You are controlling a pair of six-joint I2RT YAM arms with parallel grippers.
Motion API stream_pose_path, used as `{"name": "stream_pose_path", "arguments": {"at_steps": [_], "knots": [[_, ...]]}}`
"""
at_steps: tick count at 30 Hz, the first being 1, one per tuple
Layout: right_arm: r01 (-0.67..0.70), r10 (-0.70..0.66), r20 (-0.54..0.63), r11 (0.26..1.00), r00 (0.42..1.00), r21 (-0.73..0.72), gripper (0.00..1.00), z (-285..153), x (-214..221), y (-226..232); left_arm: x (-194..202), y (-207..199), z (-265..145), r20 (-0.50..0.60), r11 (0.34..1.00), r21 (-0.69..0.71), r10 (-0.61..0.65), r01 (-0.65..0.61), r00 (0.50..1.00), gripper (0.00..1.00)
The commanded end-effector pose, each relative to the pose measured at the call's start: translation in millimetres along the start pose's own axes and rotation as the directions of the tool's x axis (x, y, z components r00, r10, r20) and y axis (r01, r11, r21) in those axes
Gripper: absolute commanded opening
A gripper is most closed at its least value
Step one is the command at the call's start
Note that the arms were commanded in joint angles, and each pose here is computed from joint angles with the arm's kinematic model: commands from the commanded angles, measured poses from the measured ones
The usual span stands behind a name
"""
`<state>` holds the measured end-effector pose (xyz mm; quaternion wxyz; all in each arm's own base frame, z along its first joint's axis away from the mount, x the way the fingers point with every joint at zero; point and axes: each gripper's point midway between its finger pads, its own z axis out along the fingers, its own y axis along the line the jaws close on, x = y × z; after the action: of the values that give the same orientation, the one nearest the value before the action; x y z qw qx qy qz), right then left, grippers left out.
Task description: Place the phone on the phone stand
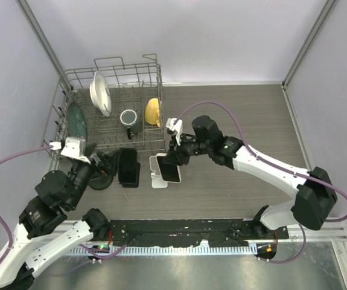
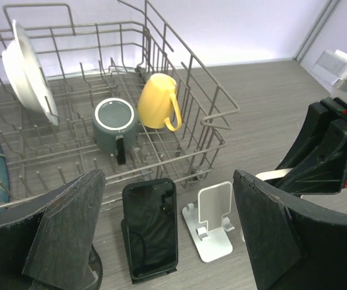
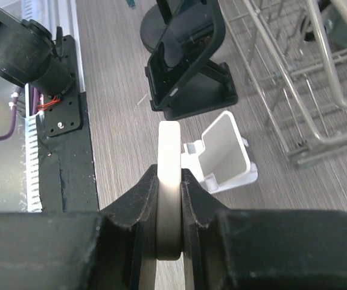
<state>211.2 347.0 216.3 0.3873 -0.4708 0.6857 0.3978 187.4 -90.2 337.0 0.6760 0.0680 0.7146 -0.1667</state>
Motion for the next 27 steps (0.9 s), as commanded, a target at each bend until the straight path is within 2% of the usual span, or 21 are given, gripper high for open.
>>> {"name": "stream_pose_path", "arguments": {"at_steps": [1, 9, 27], "knots": [[0.16, -0.14, 0.18, 0.982, 0.974, -0.105, 0.01, 11, -65, 12, -16, 14, -3, 0.095, 0.998, -0.062, -0.008, 0.014, 0.995, 0.92], [0.178, -0.142, 0.235, 0.974, 0.962, -0.14, 0.01, 34, -79, 6, -4, 16, -1, 0.088, 0.998, -0.069, 0.003, 0.003, 0.996, 0.92], [0.17, -0.134, 0.203, 0.97, 0.97, -0.173, 0.01, 60, -59, -6, 3, 19, 2, 0.087, 0.996, -0.086, 0.026, -0.018, 0.996, 0.92]]}}
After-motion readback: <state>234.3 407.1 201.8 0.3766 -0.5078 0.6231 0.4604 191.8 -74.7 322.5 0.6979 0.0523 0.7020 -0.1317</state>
